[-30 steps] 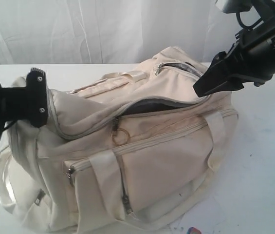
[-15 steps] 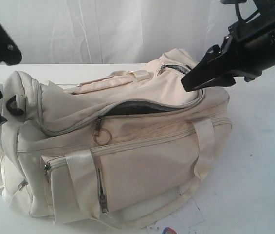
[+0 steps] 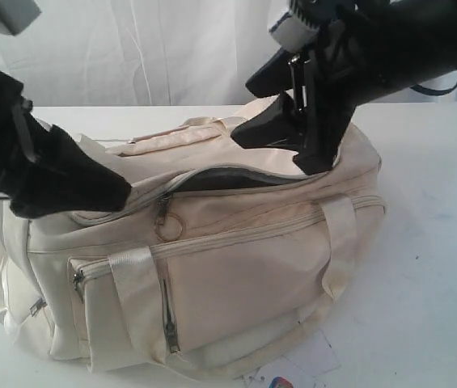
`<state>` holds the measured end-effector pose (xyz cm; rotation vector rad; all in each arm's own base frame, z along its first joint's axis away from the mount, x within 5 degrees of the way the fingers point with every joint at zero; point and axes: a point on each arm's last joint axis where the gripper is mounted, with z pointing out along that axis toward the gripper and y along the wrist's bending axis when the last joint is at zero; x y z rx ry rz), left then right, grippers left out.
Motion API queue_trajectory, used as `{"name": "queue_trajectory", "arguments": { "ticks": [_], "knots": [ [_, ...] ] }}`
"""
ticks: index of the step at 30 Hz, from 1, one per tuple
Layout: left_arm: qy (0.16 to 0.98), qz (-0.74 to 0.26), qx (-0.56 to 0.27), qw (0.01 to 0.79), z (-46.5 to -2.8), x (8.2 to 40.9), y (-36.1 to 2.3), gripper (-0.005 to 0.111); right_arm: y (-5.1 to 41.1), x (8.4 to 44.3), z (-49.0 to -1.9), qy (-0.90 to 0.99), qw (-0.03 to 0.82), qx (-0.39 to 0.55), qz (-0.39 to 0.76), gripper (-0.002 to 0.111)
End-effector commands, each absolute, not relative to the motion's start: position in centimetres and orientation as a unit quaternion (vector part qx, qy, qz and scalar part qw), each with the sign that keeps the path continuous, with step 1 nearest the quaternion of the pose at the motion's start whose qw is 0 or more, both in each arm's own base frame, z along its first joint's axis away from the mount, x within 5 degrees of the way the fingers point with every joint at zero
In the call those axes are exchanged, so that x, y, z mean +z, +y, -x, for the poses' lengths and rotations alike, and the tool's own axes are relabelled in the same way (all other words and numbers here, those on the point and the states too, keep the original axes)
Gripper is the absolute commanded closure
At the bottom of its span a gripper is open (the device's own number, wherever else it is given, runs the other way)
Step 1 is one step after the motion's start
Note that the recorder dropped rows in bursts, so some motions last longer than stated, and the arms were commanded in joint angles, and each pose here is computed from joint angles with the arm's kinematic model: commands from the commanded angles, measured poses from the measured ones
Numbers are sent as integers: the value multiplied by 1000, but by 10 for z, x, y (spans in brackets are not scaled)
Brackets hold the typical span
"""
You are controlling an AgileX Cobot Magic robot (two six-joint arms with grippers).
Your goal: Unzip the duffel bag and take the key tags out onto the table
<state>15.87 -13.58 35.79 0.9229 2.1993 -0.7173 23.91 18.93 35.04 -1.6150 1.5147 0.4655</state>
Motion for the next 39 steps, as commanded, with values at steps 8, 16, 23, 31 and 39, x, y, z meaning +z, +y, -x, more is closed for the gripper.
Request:
{"name": "queue_trajectory", "arguments": {
  "ticks": [8,16,23,31,39],
  "knots": [
    [844,-272,-347,305,-181,306,-156,45,210,299,-267,615,376,137,680,42],
    [868,-262,-326,269,-201,279,-165,45,209,303,-255,607,351,165,694,42],
    [871,-244,-309,293,-211,274,-166,45,207,305,-249,601,337,178,703,42],
    [878,-231,-312,282,-217,266,-169,45,207,305,-248,599,334,181,705,42],
    [879,-234,-313,275,-216,257,-181,45,209,300,-252,604,332,179,702,42]
  ]
}}
